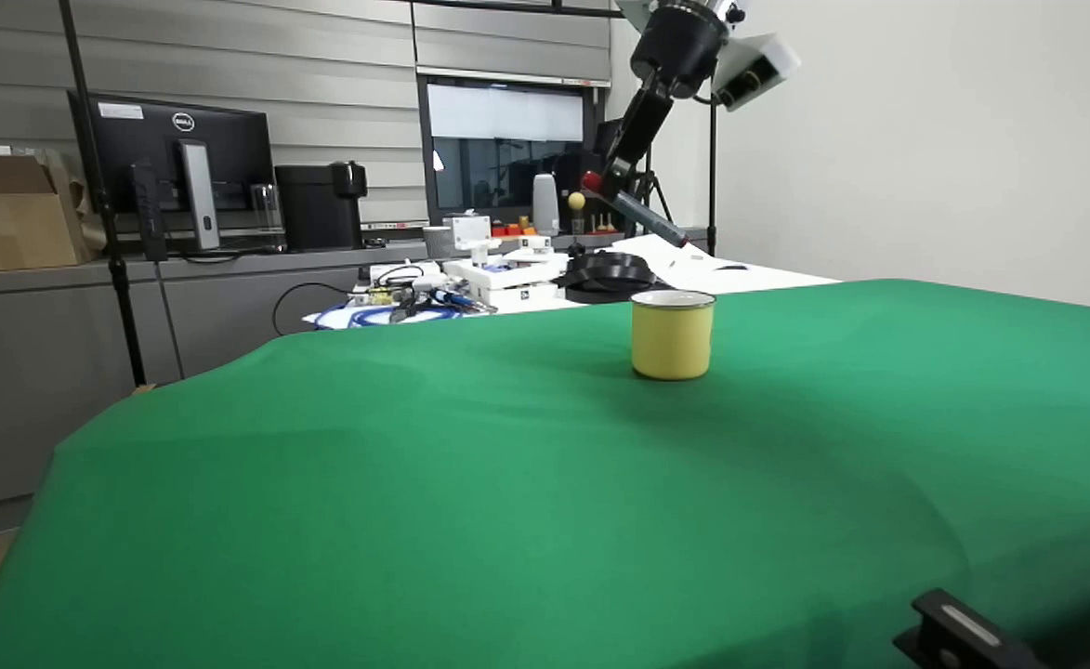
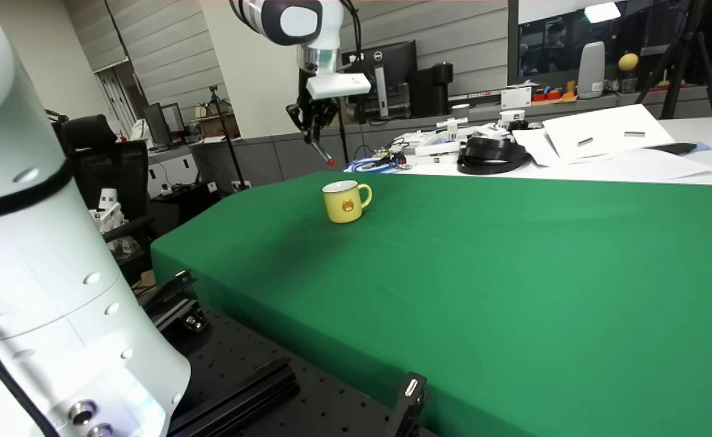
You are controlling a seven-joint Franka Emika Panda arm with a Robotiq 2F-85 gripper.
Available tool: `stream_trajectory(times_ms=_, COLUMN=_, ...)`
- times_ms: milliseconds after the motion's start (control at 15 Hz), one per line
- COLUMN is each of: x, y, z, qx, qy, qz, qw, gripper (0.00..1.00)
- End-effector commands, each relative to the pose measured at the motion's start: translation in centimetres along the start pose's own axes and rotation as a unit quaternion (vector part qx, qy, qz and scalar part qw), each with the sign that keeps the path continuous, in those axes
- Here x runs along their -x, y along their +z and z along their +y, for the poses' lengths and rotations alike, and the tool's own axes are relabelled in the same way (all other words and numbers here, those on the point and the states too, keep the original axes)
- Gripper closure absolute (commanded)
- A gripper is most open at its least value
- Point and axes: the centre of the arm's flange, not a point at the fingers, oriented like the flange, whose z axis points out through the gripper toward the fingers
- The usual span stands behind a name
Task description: Get the pen from the table and put it in the yellow cup
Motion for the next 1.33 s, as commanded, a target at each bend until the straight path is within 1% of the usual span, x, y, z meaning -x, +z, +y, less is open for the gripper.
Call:
stream_trajectory(times_ms=0, x=0.1, y=-0.6, z=0.7, qx=-0.030, qy=-0.004, qz=0.026, qw=0.9992, gripper=0.94)
stream_trajectory(times_ms=200, x=0.3, y=-0.7, z=0.8, qx=-0.044, qy=-0.006, qz=0.034, qw=0.9984, gripper=0.94)
stream_trajectory(times_ms=267, x=0.5, y=-0.7, z=0.8, qx=-0.047, qy=-0.007, qz=0.032, qw=0.9984, gripper=0.94)
stream_trajectory(times_ms=333, x=0.7, y=-0.9, z=0.8, qx=-0.046, qy=0.010, qz=0.015, qw=0.9988, gripper=0.94)
stream_trajectory(times_ms=400, x=0.9, y=-0.4, z=0.2, qx=-0.042, qy=-0.001, qz=0.019, qw=0.9989, gripper=0.78)
stream_trajectory(times_ms=1267, x=1.2, y=-0.4, z=0.3, qx=-0.044, qy=0.002, qz=0.017, qw=0.9989, gripper=0.78)
